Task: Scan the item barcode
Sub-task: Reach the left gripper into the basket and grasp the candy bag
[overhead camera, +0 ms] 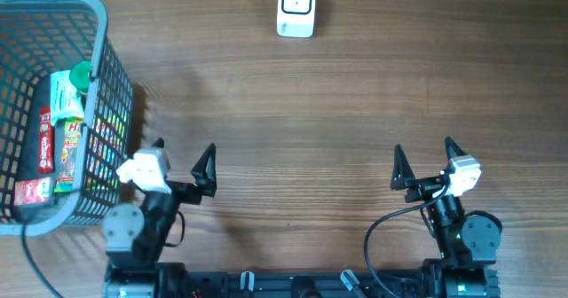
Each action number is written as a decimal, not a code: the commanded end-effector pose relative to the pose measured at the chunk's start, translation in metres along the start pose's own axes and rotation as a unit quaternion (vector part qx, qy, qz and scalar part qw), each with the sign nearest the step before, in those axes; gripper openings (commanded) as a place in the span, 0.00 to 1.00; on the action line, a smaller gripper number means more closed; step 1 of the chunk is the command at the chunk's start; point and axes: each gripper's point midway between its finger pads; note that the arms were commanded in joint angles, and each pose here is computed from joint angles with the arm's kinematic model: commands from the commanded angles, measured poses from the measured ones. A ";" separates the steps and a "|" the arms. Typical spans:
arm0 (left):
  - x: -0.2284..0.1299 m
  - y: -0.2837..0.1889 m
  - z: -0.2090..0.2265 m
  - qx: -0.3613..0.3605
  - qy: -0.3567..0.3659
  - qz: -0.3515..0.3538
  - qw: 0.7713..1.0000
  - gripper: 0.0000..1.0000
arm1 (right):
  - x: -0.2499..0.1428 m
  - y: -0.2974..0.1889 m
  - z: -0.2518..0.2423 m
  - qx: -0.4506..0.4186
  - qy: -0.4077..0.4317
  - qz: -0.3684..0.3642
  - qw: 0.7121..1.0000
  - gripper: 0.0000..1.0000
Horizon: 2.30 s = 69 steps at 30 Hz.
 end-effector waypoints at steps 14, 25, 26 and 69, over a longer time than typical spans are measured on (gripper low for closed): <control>0.123 0.012 -0.022 -0.045 -0.003 0.142 0.989 1.00 | -0.001 0.000 -0.002 -0.007 -0.004 0.001 1.000 1.00; 0.189 0.019 0.026 0.102 0.004 0.181 0.978 1.00 | -0.001 0.000 -0.002 -0.006 -0.004 0.001 1.000 1.00; 0.196 0.019 0.036 0.130 0.008 0.184 0.974 1.00 | -0.001 0.000 -0.002 -0.007 -0.004 0.001 1.000 1.00; -0.148 0.004 0.263 0.487 -0.402 0.437 0.641 1.00 | -0.001 0.000 -0.002 -0.006 -0.004 0.001 1.000 1.00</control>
Point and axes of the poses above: each gripper's point midway between its finger pads, its own y axis out along the fingers, its own z axis along the line the jaws close on, x = y × z, and after that the axes turned 10 degrees about y, right-handed
